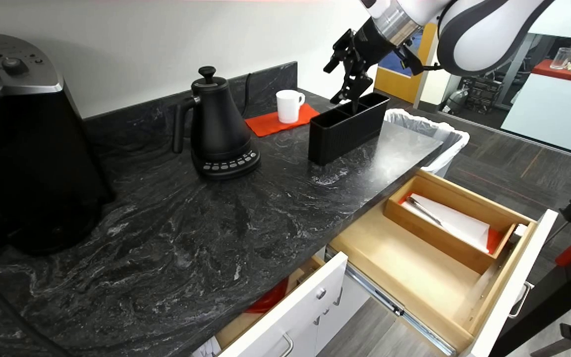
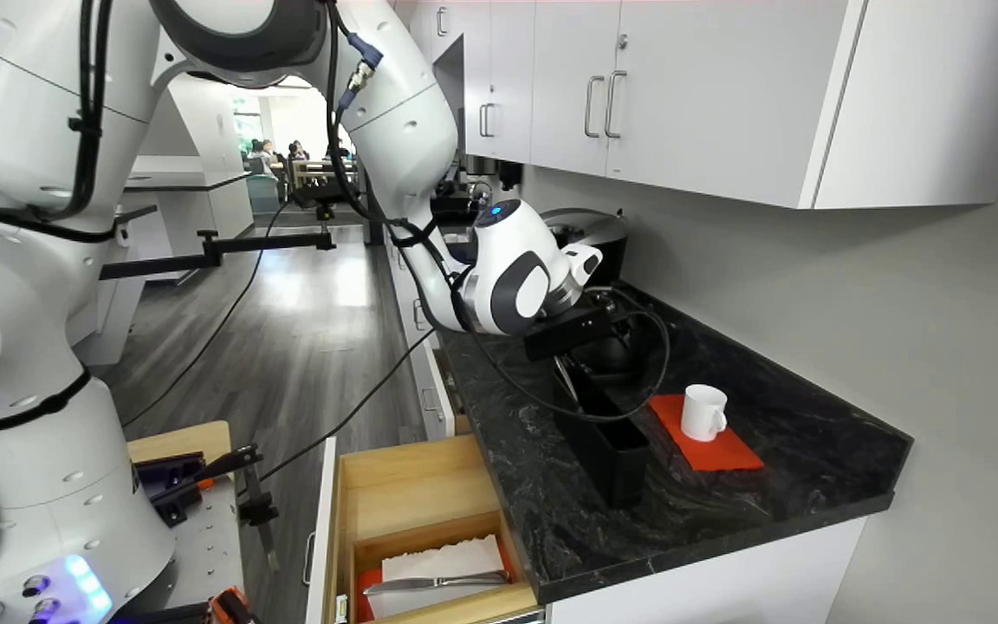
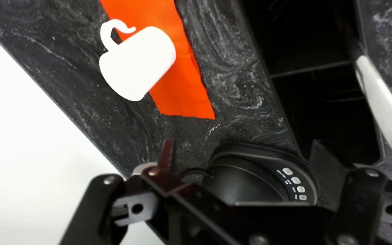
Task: Take the butter knife from the cutlery holder followed by the fork
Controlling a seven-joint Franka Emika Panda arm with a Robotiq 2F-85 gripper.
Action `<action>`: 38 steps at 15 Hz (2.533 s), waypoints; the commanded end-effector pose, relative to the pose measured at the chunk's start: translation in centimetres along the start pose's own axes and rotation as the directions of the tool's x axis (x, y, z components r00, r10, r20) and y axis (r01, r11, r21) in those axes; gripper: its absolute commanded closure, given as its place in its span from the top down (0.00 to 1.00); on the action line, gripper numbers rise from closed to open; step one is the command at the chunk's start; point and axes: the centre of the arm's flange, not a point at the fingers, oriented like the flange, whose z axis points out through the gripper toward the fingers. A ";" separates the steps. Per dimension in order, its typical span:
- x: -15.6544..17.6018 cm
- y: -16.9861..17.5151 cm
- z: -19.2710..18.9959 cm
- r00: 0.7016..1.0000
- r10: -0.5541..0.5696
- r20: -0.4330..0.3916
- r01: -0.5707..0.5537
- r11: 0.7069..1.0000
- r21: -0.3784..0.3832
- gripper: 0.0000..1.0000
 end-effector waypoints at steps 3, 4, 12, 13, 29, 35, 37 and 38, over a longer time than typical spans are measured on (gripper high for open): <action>0.4 -1.1 0.5 0.991 0.083 0.103 -0.091 0.993 0.081 1.00; 0.7 -1.2 0.4 0.990 0.095 0.104 -0.104 0.991 0.080 1.00; 1.7 -0.5 0.0 0.988 0.133 0.077 -0.135 0.990 0.030 1.00; 2.0 -0.3 -0.4 0.987 0.143 0.070 -0.145 0.989 0.023 1.00; 4.8 -0.5 -5.2 0.859 0.365 0.360 -0.407 0.912 0.047 1.00; 3.7 -2.1 -3.9 0.845 0.331 0.420 -0.397 0.914 0.077 1.00; 3.5 -2.2 -3.7 0.838 0.330 0.434 -0.399 0.914 0.075 1.00; 3.4 -2.2 -3.5 0.835 0.330 0.441 -0.401 0.913 0.074 1.00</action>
